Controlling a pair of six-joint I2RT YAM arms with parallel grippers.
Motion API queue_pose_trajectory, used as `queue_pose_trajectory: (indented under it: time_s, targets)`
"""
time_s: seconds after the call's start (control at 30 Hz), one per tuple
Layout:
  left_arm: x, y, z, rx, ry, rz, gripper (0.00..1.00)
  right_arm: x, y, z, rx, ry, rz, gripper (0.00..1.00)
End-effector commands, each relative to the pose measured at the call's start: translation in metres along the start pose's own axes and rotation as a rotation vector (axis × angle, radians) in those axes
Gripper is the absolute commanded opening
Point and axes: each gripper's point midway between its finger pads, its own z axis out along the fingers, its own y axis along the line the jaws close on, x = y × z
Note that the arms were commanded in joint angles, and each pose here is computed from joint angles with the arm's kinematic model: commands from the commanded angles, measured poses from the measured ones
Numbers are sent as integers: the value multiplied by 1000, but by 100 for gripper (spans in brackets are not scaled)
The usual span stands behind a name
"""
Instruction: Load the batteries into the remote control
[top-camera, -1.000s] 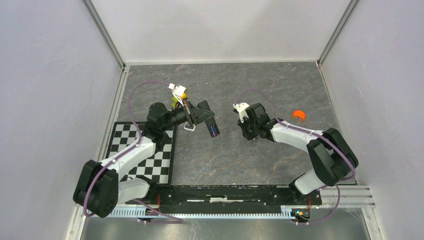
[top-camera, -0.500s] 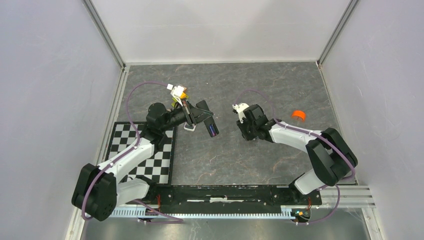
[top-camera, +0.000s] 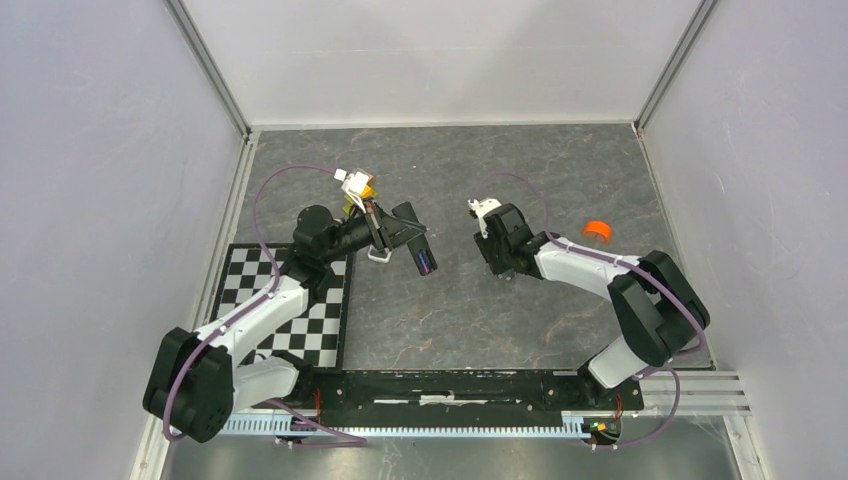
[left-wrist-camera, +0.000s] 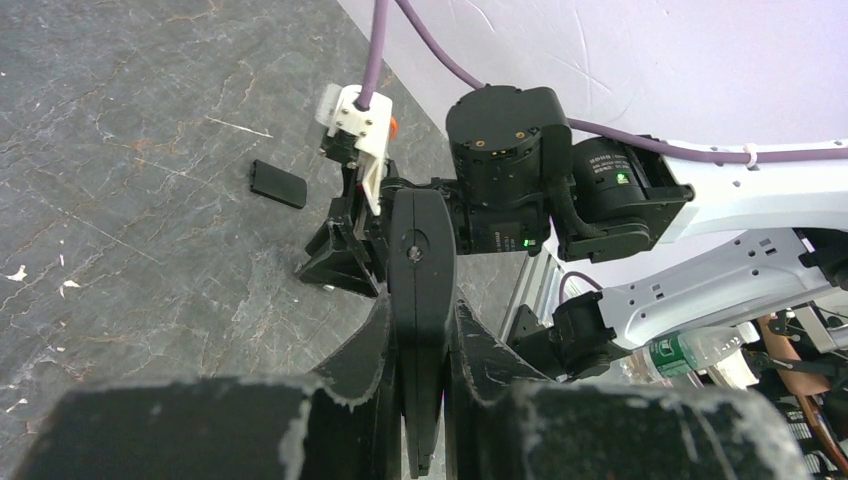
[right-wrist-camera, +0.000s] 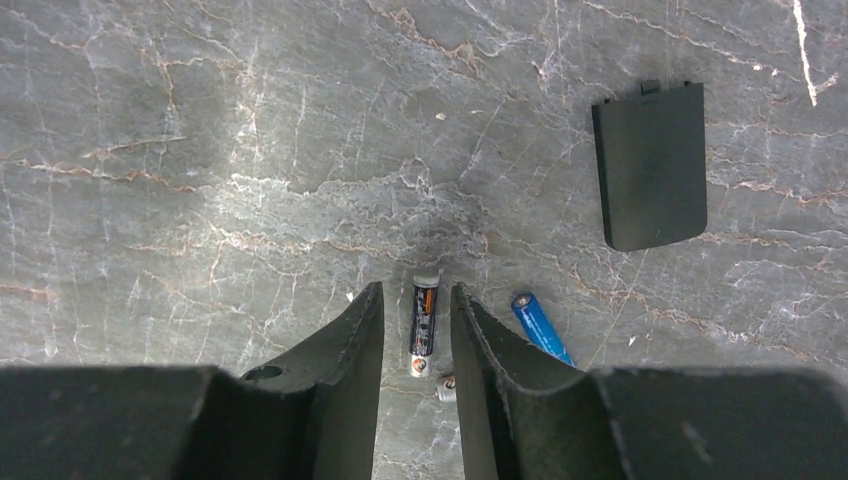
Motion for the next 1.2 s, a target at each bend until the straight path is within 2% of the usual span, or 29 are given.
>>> queue_pose_trajectory:
  time_s: [0.0,0.33,0.47,0.5,0.6,0.73,0.83,1.0,1.17]
  targets:
    - [-25,-15,0,30,-63,98,2,-16,-1,4,17,-8,4,35]
    - [-28,-19,-3,22,-66,103,2,-1,7,8,-48,58,-2,31]
    - [-30,-21,-5,16,-68,108,2,2,14,7,-111,63,-44,16]
    - [-30,-21,-6,15,-69,109,2,3,22,6,-166,55,-85,10]
    - [-31,-24,-7,19,-75,111,2,-3,44,-3,-310,-28,-187,3]
    - [-32,-26,-6,24,-70,105,2,1,72,-15,-453,-60,-339,2]
    - [-32,-27,-6,25,-67,98,2,19,83,-21,-493,-57,-484,2]
    - [-36,-32,-8,34,-83,114,2,41,73,-15,-413,8,-602,3]
    - [-42,-34,-13,8,-97,143,2,39,68,-11,-361,36,-605,11]
